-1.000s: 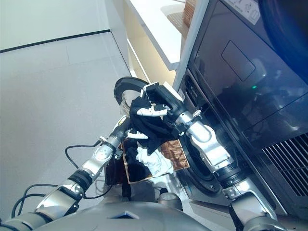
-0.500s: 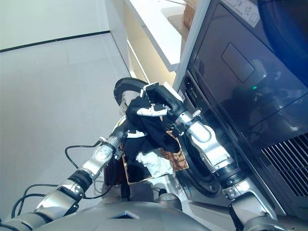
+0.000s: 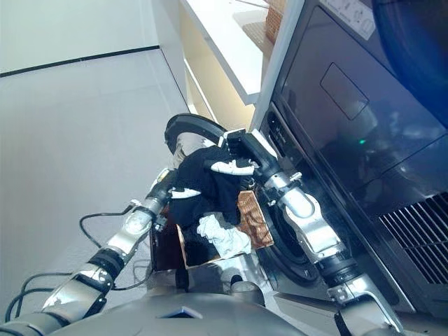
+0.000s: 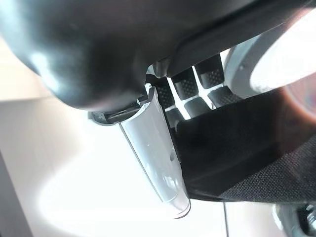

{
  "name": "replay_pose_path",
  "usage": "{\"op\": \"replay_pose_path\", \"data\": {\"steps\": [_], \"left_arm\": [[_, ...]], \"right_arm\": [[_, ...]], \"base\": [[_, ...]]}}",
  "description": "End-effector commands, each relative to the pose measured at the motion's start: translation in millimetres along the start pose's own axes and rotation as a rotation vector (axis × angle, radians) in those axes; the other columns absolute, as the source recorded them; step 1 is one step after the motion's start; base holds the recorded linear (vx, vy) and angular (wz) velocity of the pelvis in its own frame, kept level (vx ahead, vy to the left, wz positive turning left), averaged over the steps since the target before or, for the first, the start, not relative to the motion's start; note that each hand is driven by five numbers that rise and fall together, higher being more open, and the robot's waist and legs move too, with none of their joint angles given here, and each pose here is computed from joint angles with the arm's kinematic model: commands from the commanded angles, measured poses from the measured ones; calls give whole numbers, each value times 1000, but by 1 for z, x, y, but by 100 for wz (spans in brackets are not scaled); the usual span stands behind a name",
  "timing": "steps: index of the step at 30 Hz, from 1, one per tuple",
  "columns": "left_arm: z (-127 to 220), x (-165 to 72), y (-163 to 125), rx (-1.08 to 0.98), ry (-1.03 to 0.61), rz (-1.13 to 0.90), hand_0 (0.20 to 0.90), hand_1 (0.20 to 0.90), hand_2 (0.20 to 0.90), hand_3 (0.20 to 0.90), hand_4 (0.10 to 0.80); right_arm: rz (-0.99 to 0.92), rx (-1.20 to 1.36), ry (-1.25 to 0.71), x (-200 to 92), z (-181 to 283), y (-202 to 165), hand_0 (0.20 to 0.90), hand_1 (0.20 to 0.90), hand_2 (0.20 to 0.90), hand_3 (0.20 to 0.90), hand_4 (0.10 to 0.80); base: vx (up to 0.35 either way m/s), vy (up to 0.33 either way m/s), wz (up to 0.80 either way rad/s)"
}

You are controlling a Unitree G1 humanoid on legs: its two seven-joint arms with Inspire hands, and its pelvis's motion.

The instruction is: Pick up the clothes and place them into the washing machine

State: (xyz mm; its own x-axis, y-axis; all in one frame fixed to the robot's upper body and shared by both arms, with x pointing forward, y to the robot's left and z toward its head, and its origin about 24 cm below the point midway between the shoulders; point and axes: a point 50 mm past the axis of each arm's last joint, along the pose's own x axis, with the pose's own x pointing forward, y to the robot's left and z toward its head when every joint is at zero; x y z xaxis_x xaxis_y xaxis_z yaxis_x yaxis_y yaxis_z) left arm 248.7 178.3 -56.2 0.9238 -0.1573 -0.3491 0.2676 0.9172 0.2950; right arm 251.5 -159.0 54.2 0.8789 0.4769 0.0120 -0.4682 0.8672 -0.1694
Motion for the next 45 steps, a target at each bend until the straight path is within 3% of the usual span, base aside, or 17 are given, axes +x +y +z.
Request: {"op": "replay_pose_path", "data": {"steps": [1, 16, 25, 44, 45], "left_arm": [[37, 11, 29, -17, -183, 96, 200, 200, 200, 200, 300], [31, -20, 80, -99, -229, 320, 200, 200, 200, 200, 300], [66, -17, 75, -151, -389, 314, 200, 200, 200, 200, 300], [95, -19, 65, -173, -506, 259, 200, 200, 200, 200, 300], [99, -19, 64, -168, -522, 248, 200, 200, 200, 200, 300]], "right_arm": [[-93, -49, -261, 8, 46, -16, 200, 200, 200, 200, 300], [-209, -226, -148, 1, 24, -26, 200, 200, 200, 200, 300], [-165, -372, 15, 14, -9, -11, 200, 200, 200, 200, 300], [-54, -386, 72, 13, -23, 11, 200, 200, 200, 200, 300], [-55, -393, 75, 13, -23, 10, 420, 420, 420, 420, 457]], "base": [[0, 0, 0], [0, 0, 0], [-4, 4, 1], [0, 0, 0], [0, 0, 0]]}}
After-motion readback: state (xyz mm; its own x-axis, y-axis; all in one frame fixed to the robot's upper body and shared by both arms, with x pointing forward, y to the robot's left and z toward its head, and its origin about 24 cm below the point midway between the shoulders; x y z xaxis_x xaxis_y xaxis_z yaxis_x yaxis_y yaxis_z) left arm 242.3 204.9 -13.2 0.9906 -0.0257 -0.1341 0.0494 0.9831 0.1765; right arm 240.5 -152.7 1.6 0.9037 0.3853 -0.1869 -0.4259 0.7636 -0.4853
